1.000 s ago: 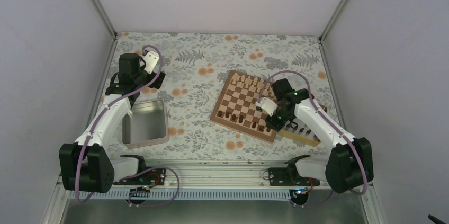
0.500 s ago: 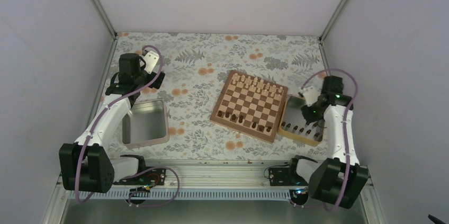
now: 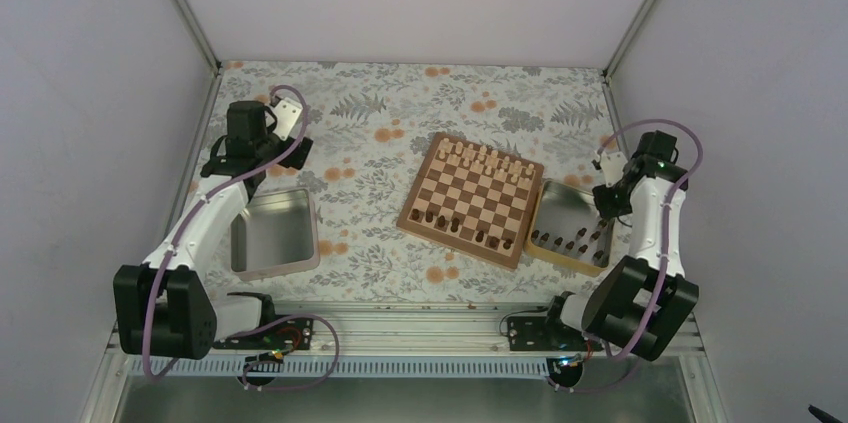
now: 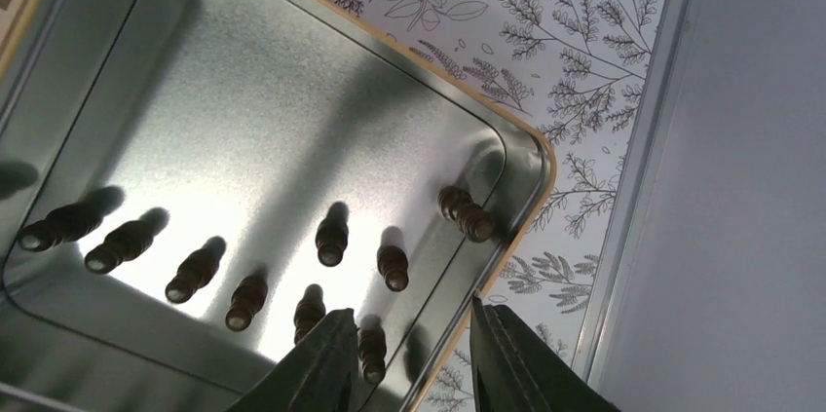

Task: Set up the chess pieces on the board
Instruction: Pick up the chess piece from the storage box.

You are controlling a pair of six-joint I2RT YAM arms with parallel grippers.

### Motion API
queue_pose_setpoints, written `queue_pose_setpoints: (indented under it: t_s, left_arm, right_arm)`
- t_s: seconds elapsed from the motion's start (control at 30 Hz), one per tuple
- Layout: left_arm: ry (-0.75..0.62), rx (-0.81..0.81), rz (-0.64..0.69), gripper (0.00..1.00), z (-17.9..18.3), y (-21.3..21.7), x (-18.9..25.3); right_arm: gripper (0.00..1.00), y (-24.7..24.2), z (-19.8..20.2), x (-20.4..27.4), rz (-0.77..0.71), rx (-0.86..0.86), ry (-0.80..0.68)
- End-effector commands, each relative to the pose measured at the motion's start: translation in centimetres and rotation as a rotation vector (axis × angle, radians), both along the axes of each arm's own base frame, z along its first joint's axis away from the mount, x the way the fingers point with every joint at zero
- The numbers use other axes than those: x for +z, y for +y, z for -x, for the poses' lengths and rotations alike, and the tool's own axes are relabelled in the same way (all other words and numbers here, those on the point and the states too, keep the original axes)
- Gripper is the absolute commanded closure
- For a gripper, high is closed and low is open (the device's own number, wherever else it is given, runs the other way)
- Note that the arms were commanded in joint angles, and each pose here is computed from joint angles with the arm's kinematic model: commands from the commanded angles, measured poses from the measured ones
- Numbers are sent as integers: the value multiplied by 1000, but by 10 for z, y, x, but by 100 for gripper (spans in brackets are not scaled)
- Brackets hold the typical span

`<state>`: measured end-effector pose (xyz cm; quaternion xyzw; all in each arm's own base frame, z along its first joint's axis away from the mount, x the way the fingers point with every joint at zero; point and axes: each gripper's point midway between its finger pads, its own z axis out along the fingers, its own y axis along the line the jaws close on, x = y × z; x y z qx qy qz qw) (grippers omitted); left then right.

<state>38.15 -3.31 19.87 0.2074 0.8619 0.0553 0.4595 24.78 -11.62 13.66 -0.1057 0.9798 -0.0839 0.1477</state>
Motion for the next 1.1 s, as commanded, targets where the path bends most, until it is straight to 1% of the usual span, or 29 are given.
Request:
queue_pose_setpoints:
  t_s: [0.0, 0.07, 0.17, 0.33, 0.4, 0.6, 0.7, 0.83, 1.07]
  left_arm:
    - [19, -10, 29, 0, -6, -5, 4]
    - [29, -2, 23, 0, -8, -3, 4]
    - [47, 19, -8, 0, -9, 3, -7]
    - [63, 56, -59, 0, -8, 13, -26]
    - [70, 65, -69, 0, -10, 15, -29]
    - [84, 66, -76, 0, -11, 16, -36]
    - [82, 63, -75, 0, -10, 15, -37]
    - [81, 63, -76, 0, -10, 16, -37]
    - [78, 62, -76, 0, -10, 15, -36]
  right_arm:
    - [68, -9, -7, -5, 32, -40, -40]
    - [68, -11, -9, -12, 38, -38, -34]
    - [67, -13, -12, -23, 42, -35, -34]
    - [68, -27, -14, -41, 94, -57, -8]
    - [68, -25, -18, -45, 76, -53, -13]
    - [70, -33, -23, -47, 103, -84, -30]
    - [70, -38, -19, -54, 127, -101, -1]
    - [71, -32, -15, -66, 94, -89, 33]
    - [73, -34, -13, -73, 104, -87, 50]
